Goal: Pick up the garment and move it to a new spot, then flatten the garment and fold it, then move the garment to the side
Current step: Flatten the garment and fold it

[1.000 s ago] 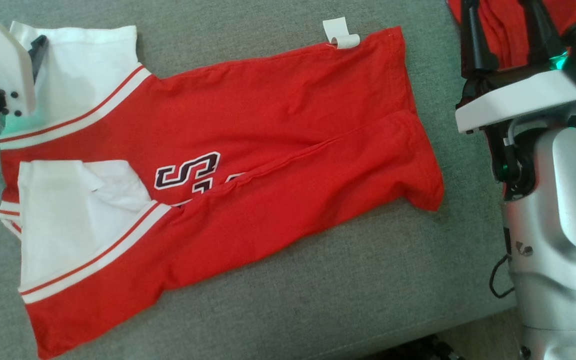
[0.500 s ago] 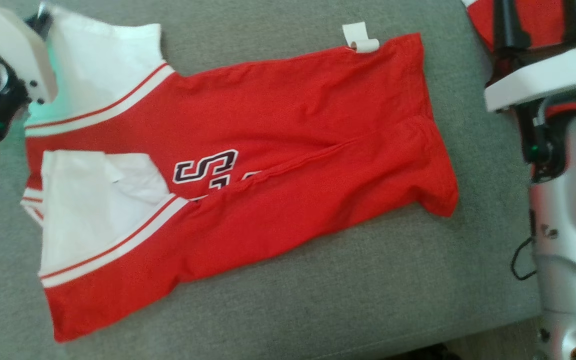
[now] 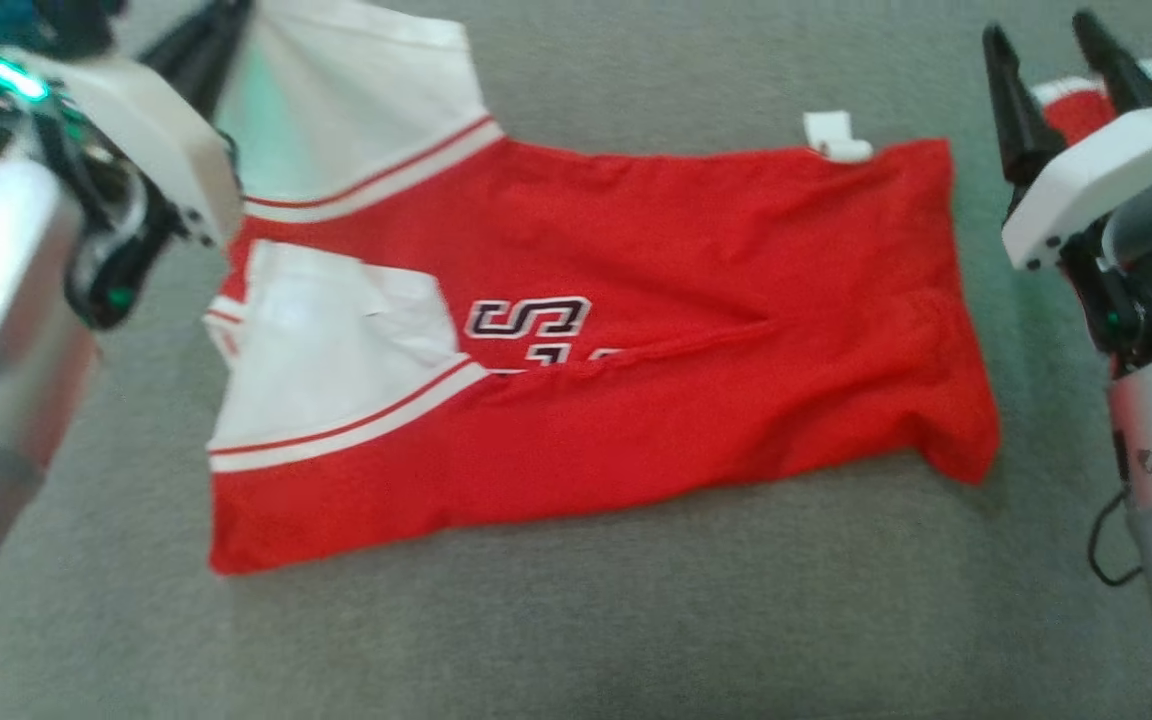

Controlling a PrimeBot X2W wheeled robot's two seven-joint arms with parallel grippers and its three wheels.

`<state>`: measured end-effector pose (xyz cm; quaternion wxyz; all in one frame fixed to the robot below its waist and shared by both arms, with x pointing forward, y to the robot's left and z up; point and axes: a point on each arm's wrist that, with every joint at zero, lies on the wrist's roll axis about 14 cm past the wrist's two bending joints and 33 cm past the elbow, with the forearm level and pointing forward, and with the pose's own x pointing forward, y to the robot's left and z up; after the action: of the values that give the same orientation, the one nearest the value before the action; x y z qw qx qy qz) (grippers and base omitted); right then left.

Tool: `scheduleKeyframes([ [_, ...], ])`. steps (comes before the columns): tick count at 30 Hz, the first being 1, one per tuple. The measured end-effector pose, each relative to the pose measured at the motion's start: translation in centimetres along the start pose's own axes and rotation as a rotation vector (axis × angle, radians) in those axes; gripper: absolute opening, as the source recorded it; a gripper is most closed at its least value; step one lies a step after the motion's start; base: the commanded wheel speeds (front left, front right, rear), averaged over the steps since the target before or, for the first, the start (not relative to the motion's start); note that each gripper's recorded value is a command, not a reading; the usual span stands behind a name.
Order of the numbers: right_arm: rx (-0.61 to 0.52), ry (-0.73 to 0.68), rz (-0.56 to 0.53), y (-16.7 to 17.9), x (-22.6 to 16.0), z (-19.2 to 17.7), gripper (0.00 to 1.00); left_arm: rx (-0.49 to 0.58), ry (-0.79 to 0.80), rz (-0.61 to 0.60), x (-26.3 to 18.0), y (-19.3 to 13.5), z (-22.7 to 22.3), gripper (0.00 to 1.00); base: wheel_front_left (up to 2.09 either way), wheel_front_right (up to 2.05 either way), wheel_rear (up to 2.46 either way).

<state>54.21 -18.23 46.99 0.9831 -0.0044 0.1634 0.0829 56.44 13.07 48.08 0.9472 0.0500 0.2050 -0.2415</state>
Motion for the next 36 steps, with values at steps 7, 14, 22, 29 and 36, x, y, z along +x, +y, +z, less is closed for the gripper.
scheduleKeyframes([
  [7, -0.024, 0.160, 0.046, 1.2, 0.9, -3.6, 1.00, 0.011, -0.028, -0.022, -3.8, -1.5, -0.5, 0.00, 0.00, 0.00, 0.00],
  [14, -0.050, 0.312, 0.054, 1.4, 1.7, -6.3, 1.00, 0.009, -0.029, -0.038, -5.7, -3.0, -1.0, 0.00, 0.00, 0.00, 0.00],
  [22, -0.049, 0.472, 0.083, 2.1, 1.9, -9.7, 1.00, 0.007, -0.025, -0.049, -5.6, -3.3, -1.2, 0.00, 0.00, 0.00, 0.00],
  [29, -0.055, 0.520, 0.106, 2.5, 2.3, -10.2, 1.00, -0.005, 0.002, -0.045, -5.3, -3.1, -1.9, 0.00, 0.00, 0.00, 0.00],
  [36, -0.057, 0.530, 0.124, 2.8, 3.0, -10.4, 0.00, -0.014, 0.025, -0.039, -4.7, -2.7, -2.8, 0.00, 0.00, 0.00, 0.00],
])
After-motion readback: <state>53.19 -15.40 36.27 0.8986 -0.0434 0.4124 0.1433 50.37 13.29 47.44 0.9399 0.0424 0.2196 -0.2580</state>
